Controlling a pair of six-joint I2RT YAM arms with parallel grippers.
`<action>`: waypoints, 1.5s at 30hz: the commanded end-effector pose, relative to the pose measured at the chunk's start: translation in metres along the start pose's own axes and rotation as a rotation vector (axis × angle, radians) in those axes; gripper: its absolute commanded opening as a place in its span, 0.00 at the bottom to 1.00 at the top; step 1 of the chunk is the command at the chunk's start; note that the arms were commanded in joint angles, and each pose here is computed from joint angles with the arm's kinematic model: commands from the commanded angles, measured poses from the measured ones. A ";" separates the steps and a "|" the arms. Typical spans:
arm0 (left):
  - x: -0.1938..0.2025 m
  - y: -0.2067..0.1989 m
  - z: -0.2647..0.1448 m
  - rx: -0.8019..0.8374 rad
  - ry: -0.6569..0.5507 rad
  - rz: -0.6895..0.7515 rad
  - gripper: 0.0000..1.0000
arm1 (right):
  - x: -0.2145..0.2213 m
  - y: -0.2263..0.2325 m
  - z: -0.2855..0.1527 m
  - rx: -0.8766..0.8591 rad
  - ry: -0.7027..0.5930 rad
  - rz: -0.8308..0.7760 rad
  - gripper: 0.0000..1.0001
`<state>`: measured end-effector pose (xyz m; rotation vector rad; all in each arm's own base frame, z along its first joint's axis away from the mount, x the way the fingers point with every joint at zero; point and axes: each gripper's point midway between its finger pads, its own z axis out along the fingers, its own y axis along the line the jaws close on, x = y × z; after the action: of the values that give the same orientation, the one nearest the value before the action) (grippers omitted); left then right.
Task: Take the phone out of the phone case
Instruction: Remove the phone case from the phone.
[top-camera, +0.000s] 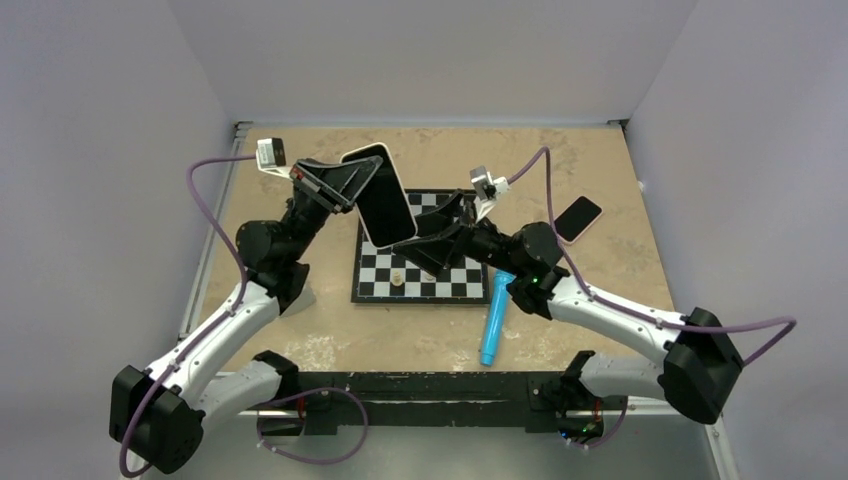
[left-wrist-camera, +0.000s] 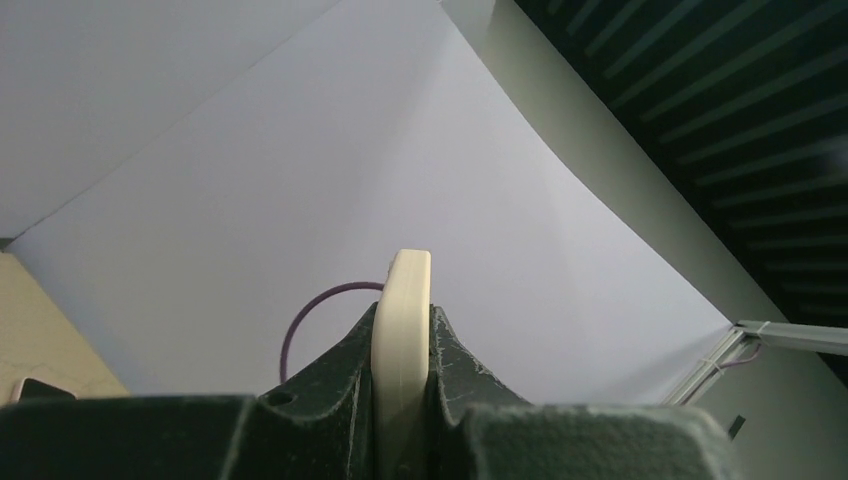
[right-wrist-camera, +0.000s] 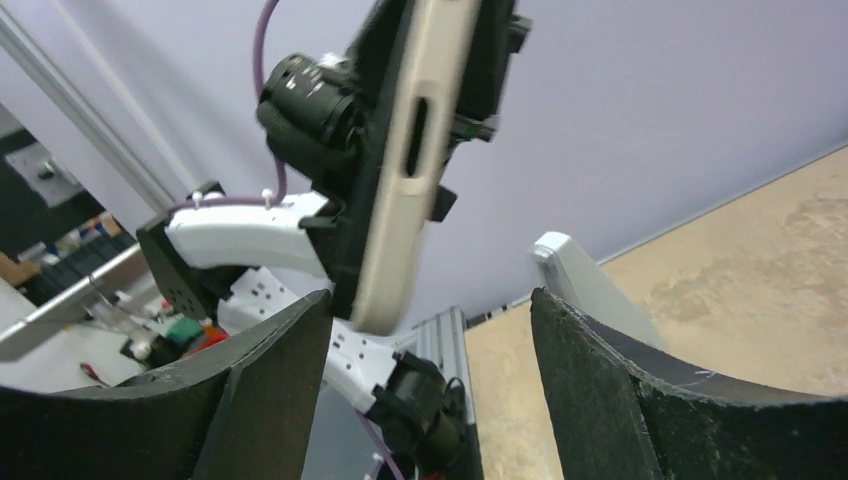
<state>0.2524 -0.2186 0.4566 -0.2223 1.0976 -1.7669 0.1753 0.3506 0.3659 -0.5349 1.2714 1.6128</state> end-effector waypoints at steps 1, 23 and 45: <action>-0.023 -0.067 -0.001 0.210 -0.126 0.075 0.00 | -0.036 0.011 0.012 -0.066 -0.183 0.050 0.72; -0.038 -0.049 0.010 0.191 -0.226 -0.026 0.00 | -0.027 -0.008 0.047 -0.049 -0.157 -0.073 0.47; -0.012 -0.079 -0.009 -0.009 -0.025 -0.412 0.00 | -0.063 -0.077 0.052 0.421 -0.133 -0.873 0.00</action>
<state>0.2625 -0.1803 0.4639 -0.6646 1.0838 -1.8096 0.1781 0.4094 0.4029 -0.6531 0.9242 1.2476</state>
